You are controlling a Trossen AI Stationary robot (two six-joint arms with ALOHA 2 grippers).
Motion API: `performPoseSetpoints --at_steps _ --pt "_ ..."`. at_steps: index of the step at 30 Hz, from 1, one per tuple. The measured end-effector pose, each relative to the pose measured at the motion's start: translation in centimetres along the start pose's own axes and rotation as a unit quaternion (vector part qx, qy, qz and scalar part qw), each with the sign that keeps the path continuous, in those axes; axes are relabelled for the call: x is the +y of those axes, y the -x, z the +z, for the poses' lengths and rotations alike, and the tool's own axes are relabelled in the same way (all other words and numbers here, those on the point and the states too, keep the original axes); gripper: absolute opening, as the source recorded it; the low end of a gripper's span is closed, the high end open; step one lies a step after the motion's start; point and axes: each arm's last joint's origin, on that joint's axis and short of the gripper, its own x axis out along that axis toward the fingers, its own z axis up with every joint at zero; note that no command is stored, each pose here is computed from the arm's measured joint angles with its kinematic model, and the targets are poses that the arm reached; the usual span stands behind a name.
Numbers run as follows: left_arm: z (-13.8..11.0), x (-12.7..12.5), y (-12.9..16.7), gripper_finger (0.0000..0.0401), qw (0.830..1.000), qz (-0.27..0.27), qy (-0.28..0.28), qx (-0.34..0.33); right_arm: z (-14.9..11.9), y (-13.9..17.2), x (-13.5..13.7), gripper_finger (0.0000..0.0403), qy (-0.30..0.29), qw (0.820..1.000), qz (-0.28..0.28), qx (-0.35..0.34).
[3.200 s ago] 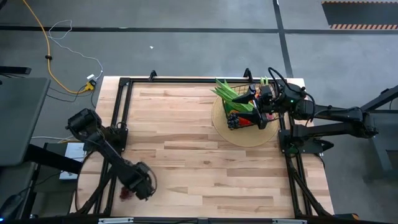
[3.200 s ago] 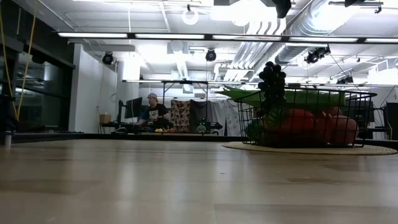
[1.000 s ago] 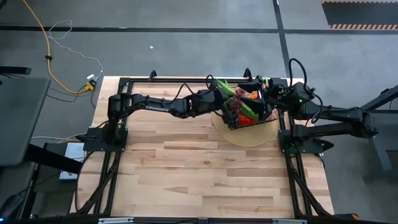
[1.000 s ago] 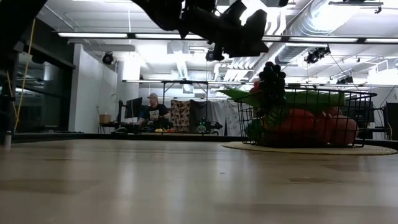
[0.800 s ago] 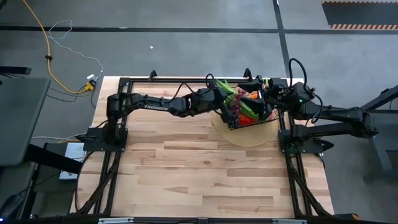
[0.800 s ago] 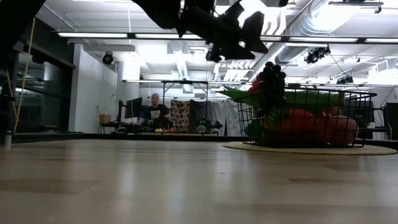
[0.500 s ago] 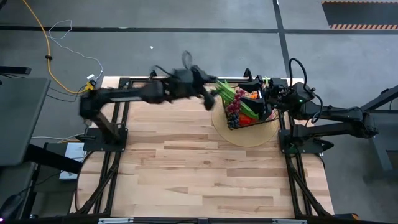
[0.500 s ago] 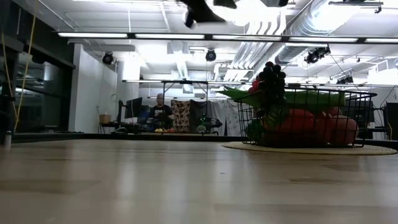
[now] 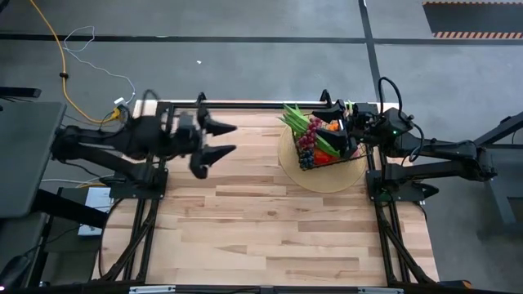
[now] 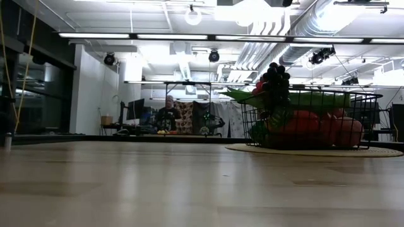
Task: Build produce basket
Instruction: Return to Home Position
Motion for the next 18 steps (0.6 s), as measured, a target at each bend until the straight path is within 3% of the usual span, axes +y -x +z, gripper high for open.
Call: performPoseSetpoints --at_steps 5,11,15,18 --pt "-0.5 -0.4 3.1 0.0278 0.999 0.027 -0.01 -0.024 -0.1 0.0 0.0 0.0311 -0.001 1.0 -0.002 0.005" --pt "-1.1 0.3 6.3 0.0264 1.0 0.017 -0.011 0.001 -0.3 0.0 -0.1 0.0311 -0.002 1.0 -0.005 0.014" --pt "-2.6 1.0 8.1 0.022 1.0 0.012 -0.007 -0.011 -0.3 0.0 -0.1 0.0311 -0.003 1.0 -0.005 0.014" --pt "-4.1 1.7 9.6 0.0163 0.999 0.017 -0.002 -0.029 -0.3 0.0 -0.1 0.0311 -0.003 1.0 -0.005 0.014"
